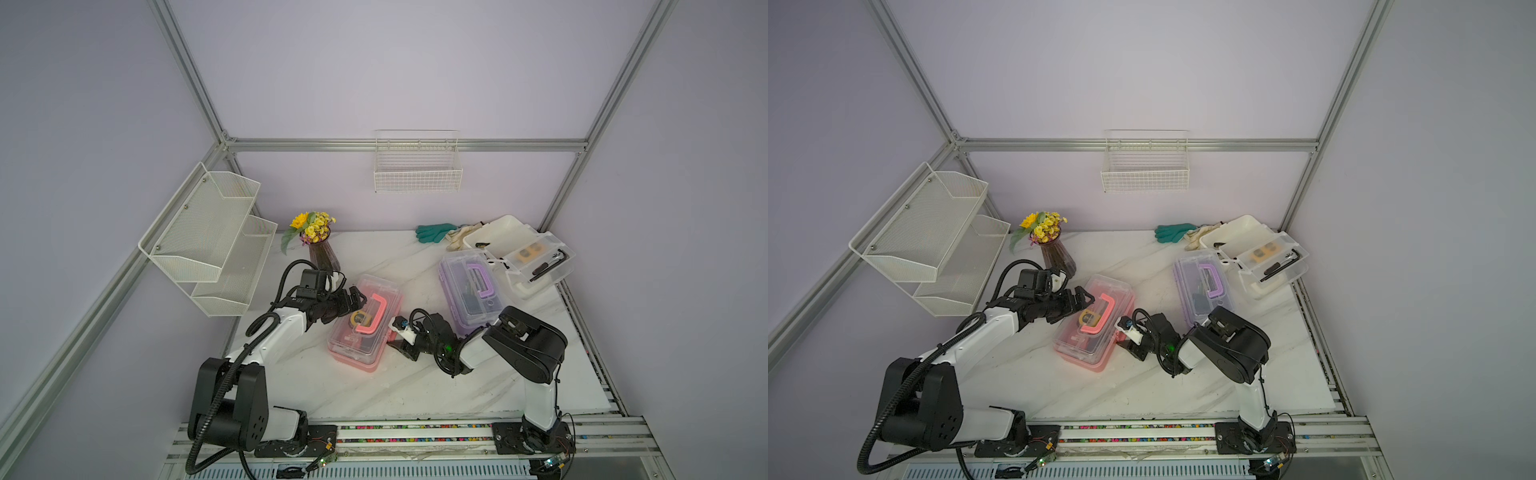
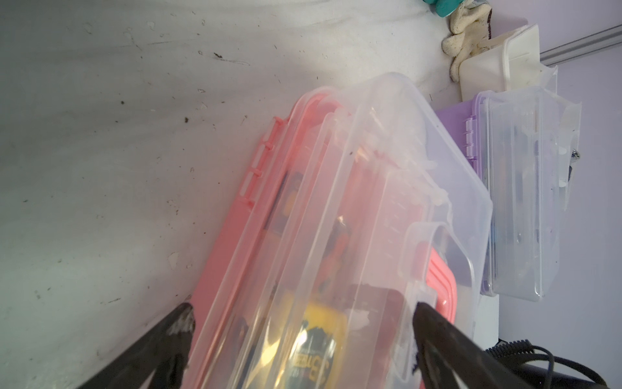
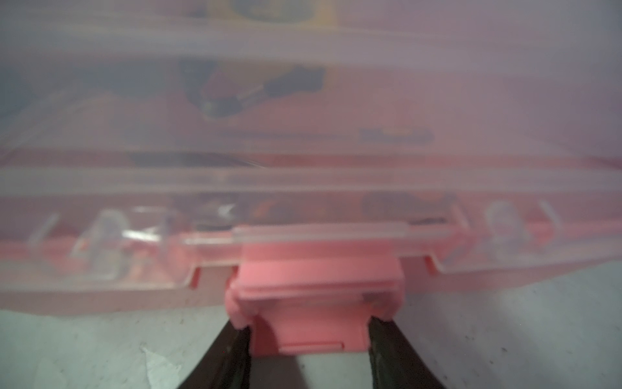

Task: Close toolboxes
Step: Fasten the toolbox latch on the toolbox.

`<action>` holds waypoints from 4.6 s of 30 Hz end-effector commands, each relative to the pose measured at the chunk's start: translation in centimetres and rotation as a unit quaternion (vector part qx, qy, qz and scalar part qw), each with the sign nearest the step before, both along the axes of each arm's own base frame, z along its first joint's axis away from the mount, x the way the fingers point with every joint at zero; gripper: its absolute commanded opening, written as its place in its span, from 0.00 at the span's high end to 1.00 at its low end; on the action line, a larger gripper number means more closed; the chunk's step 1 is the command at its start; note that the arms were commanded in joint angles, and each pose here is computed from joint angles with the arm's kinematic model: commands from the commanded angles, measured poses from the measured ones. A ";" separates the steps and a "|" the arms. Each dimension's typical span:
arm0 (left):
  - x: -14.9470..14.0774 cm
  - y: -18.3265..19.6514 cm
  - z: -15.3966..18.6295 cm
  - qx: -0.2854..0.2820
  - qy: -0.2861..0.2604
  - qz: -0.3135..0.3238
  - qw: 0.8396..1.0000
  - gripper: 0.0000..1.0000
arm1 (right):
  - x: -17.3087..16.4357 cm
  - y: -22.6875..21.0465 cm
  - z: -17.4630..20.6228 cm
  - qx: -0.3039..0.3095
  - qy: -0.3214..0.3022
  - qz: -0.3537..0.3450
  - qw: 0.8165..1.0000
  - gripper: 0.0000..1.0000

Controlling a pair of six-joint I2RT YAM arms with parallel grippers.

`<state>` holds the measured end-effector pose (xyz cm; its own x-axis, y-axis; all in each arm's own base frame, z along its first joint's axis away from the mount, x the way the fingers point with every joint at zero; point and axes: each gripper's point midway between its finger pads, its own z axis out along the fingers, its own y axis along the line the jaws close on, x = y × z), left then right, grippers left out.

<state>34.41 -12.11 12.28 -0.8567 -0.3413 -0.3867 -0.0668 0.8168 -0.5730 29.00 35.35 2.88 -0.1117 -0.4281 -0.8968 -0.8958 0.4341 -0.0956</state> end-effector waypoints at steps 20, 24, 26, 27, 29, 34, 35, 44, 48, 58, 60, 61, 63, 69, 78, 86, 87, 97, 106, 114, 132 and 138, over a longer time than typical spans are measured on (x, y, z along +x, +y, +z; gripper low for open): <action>0.0 0.5 -1.0 0.019 0.009 -0.003 1.000 0.00 | -1.2 -2.8 6.7 0.043 -0.013 -0.050 0.998 0.48; -0.1 0.4 -2.0 0.020 0.026 -0.004 0.999 0.00 | -1.4 -2.9 7.7 0.051 -0.020 -0.048 0.997 0.48; -0.1 0.3 -2.2 0.018 0.029 -0.006 0.999 0.00 | -1.4 -2.8 8.1 0.056 -0.023 -0.045 0.997 0.48; 0.0 0.3 -2.3 0.018 0.030 -0.005 0.999 0.00 | -1.4 -2.7 8.5 0.060 -0.025 -0.045 0.997 0.48; -0.2 0.3 -2.5 0.017 0.034 -0.005 0.999 0.00 | -1.2 -2.7 8.9 0.065 -0.030 -0.046 0.996 0.48; -0.5 0.3 -2.8 0.019 0.036 -0.004 0.999 0.00 | -0.8 -2.0 9.7 0.079 -0.037 -0.043 0.995 0.48; -0.5 0.3 -2.8 0.018 0.036 -0.003 0.999 0.00 | -0.6 -2.0 10.0 0.082 -0.040 -0.045 0.995 0.48; -0.5 0.2 -3.0 0.018 0.039 -0.005 0.999 0.00 | -0.2 -1.3 11.6 0.100 -0.049 -0.042 0.993 0.47; -0.6 0.1 -3.1 0.016 0.040 -0.005 0.999 0.00 | -0.1 -1.1 11.7 0.103 -0.048 -0.039 0.993 0.47; -0.8 -0.1 -3.4 0.013 0.044 -0.006 0.999 0.00 | 1.0 0.2 11.8 0.130 -0.040 -0.042 0.990 0.46; -0.9 -0.1 -3.5 0.012 0.044 -0.006 0.999 0.00 | 1.1 0.6 11.4 0.130 -0.034 -0.042 0.990 0.46; -0.9 -0.1 -3.5 0.012 0.044 -0.006 0.999 0.00 | 1.1 0.8 11.2 0.132 -0.031 -0.041 0.990 0.46; -0.9 -0.2 -3.4 0.010 0.044 -0.007 0.999 0.00 | 1.1 1.2 10.9 0.131 -0.028 -0.039 0.990 0.46; -0.8 -0.2 -3.4 0.009 0.043 -0.007 0.999 0.00 | 0.7 2.5 9.0 0.105 -0.014 -0.036 0.994 0.46; -0.7 -0.3 -3.2 0.007 0.041 -0.009 0.999 0.00 | 0.3 3.0 6.8 0.069 0.000 -0.040 0.997 0.46; -0.8 -0.4 -3.4 0.004 0.044 -0.008 0.999 0.00 | 0.7 3.9 6.0 0.071 0.024 -0.042 0.996 0.44; -0.8 -0.3 -3.5 0.005 0.045 -0.007 0.999 0.00 | 0.7 3.9 6.1 0.075 0.025 -0.044 0.996 0.42; -0.9 -0.3 -3.5 0.004 0.043 -0.005 0.999 0.00 | 0.6 3.4 7.3 0.093 0.012 -0.051 0.994 0.36; -0.9 -0.2 -3.2 0.007 0.036 -0.003 0.999 0.00 | 0.2 2.5 10.8 0.114 0.006 -0.061 0.992 0.34; -0.5 -0.3 -2.2 0.001 0.027 -0.001 1.000 0.00 | -0.5 -0.4 13.1 0.143 0.049 -0.113 0.982 0.34; -0.9 0.7 2.4 -0.007 -0.015 0.001 1.000 0.00 | -0.1 -3.8 5.6 0.175 0.374 -0.202 0.888 0.53; -1.4 0.5 1.1 -0.012 0.005 -0.004 1.000 0.00 | -0.4 -3.6 3.7 0.172 0.406 -0.210 0.873 0.59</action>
